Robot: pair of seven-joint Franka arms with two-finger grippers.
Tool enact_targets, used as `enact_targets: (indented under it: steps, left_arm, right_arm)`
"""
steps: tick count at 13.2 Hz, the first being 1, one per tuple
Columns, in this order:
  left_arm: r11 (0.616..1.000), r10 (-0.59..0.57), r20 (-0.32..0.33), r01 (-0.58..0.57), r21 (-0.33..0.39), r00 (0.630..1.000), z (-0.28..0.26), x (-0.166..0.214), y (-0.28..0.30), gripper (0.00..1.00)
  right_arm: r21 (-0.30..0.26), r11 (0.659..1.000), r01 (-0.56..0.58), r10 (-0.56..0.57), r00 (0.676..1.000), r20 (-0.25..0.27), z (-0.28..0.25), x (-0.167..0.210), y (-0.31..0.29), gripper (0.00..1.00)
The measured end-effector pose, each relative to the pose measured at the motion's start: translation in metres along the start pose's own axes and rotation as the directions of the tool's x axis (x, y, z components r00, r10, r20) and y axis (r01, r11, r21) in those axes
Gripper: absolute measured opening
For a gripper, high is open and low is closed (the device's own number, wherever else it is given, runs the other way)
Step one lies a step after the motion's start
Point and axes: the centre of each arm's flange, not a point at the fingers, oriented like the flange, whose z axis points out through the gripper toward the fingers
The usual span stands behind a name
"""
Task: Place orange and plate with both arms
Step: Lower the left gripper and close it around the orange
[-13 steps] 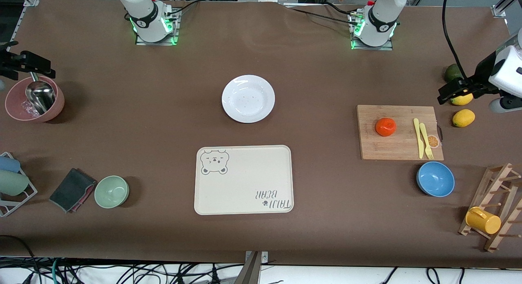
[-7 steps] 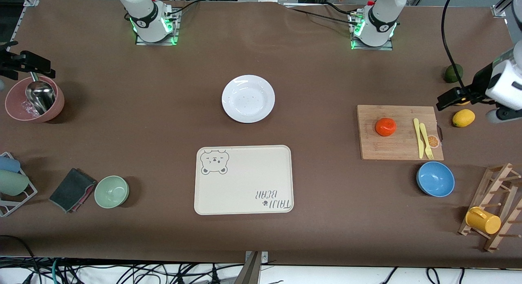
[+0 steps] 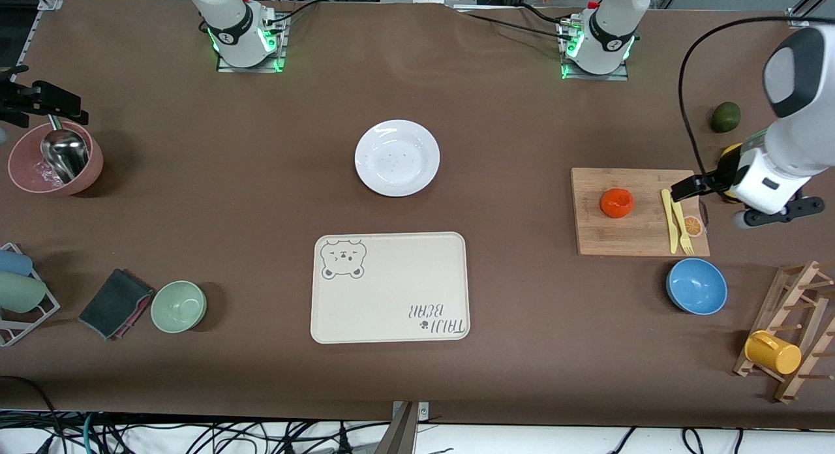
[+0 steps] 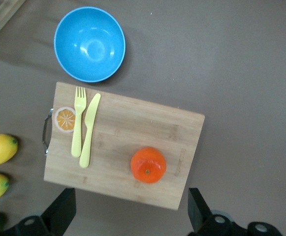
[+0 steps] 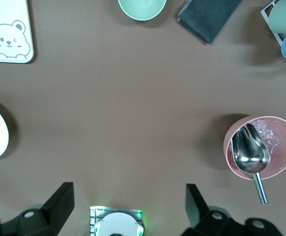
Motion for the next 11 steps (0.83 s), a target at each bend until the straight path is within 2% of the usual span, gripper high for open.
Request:
enact_targets:
  steps: [6,11]
  left_arm:
    - [1.0,0.008,-0.022,-0.008,-0.01,1.0,0.11,-0.026,-0.001,1.0]
    - [1.0,0.02,0.011,-0.02,-0.017,1.0,0.181,-0.04,0.003,1.0]
  right_arm:
    - [0.0,1.0,0.0,0.0,1.0,0.001,0.0,0.0,0.0,1.0]
    - [0.0,1.0,0.0,0.0,1.0,0.002,0.0,0.0,0.0,1.0]
